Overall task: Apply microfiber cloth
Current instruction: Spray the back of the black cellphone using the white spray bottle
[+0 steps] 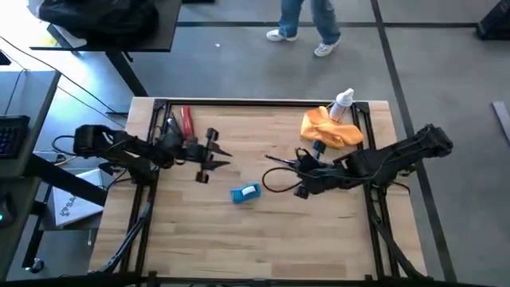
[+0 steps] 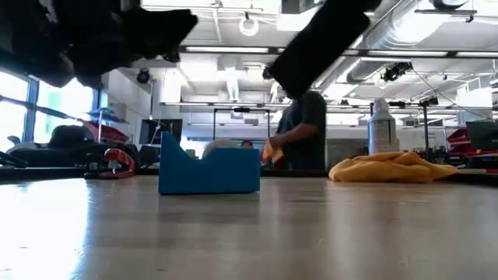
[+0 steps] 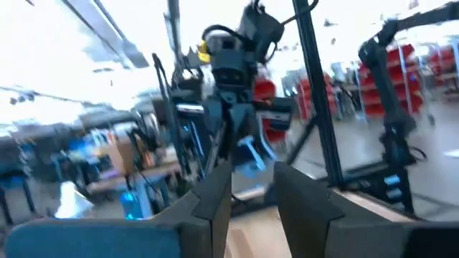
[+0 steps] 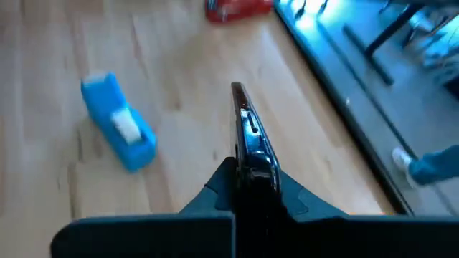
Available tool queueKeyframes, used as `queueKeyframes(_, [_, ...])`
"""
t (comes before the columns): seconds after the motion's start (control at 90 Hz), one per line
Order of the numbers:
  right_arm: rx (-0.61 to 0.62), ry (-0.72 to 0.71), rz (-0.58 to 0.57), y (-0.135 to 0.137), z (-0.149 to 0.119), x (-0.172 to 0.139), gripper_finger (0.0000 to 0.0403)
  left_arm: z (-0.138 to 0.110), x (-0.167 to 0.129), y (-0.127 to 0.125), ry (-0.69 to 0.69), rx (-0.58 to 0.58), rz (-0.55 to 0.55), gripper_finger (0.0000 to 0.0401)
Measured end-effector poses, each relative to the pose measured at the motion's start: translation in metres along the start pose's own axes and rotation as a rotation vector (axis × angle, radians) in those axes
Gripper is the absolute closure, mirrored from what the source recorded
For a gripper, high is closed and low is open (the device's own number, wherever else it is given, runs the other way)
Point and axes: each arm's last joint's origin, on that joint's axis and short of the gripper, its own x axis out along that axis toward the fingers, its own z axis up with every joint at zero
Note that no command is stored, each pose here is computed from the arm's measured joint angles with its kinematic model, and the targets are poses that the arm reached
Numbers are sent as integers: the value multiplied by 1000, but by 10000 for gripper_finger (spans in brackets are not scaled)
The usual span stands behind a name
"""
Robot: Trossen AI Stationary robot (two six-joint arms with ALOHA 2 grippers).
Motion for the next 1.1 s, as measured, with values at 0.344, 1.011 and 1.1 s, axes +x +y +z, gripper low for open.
queueKeyframes(0.344, [-15, -392, 130, 0, 48, 4, 402, 11, 9, -4, -72, -48, -29, 316])
queueKeyframes(1.011, [-108, -939, 255, -29, 94, 9, 402, 71, 60, 3, -357, -22, 2, 316])
queueKeyframes(1.1, [-96, -962, 227, -43, 97, 15, 402, 80, 65, 10, -390, -15, 35, 316])
